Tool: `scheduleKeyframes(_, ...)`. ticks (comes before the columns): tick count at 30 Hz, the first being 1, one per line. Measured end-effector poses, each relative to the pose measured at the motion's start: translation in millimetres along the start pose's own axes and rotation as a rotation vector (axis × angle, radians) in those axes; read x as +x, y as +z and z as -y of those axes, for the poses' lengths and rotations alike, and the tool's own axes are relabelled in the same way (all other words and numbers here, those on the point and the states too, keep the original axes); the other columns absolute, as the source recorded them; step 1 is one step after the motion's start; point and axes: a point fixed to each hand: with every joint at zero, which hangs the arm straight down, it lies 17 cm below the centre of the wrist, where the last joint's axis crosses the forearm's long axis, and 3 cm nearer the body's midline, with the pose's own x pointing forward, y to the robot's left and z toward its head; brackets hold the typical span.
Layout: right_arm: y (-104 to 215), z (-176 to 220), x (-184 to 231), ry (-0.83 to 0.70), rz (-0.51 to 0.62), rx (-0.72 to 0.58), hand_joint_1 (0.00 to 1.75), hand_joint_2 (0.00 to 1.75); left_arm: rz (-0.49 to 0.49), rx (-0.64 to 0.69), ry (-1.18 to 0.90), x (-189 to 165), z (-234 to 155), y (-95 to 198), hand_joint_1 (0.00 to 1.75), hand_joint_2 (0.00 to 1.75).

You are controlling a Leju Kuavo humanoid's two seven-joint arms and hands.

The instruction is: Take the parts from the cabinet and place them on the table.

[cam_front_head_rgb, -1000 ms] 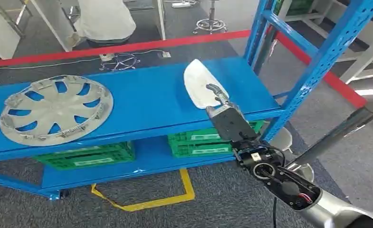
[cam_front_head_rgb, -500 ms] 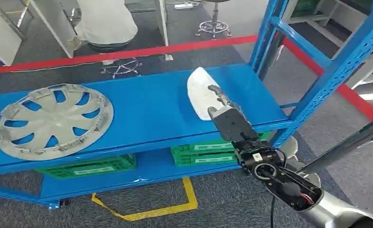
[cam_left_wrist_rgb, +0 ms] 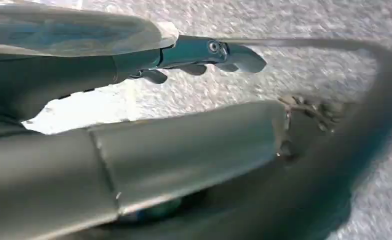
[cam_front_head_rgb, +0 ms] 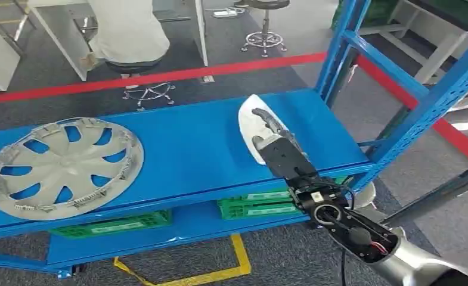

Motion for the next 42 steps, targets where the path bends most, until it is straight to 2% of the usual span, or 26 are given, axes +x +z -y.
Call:
scheduleKeyframes(4,-0.8,1.6,-0.4,0.002,-0.002,-0.004,0.0,0.0,0.006,0.001,0.0,4.8,0.8,0.3,0.0,0.0)
scheduleKeyframes(5,-0.3,2.2,-3.3,0.006,-0.013,-0.007,0.0,1.75,0.005,0.0,0.0,4.9,1.8,0.4,0.0,0.0)
scheduleKeyframes(9,-1.2,8.4,-22.8,0.139,-0.104,-0.028,0.0,1.75,-0.003,-0.002,0.011,0.8,4.2,0.6,0.0,0.0)
scheduleKeyframes(14,0.1,27.0,-51.9,0.466,-0.238,-0.064,0.0,1.75,-0.004,-0.001,0.026,1.3,3.8,0.5,0.0,0.0)
scheduleKeyframes(21,12.8,40.3,-71.7,0.681,-0.326,-0.067,0.0,1.75,-0.007,0.001,0.027,-0.7,3.1,0.4,0.0,0.0)
scheduleKeyframes(32,26.2,43.3,-81.9,0.729,-0.378,-0.042,0.0,1.75,-0.006,0.003,0.022,-0.5,2.5,0.3,0.0,0.0)
scheduleKeyframes(42,30.4,40.9,-79.6,0.721,-0.377,-0.035,0.0,1.75,-0.005,0.004,0.021,0.0,1.7,0.2,0.0,0.0)
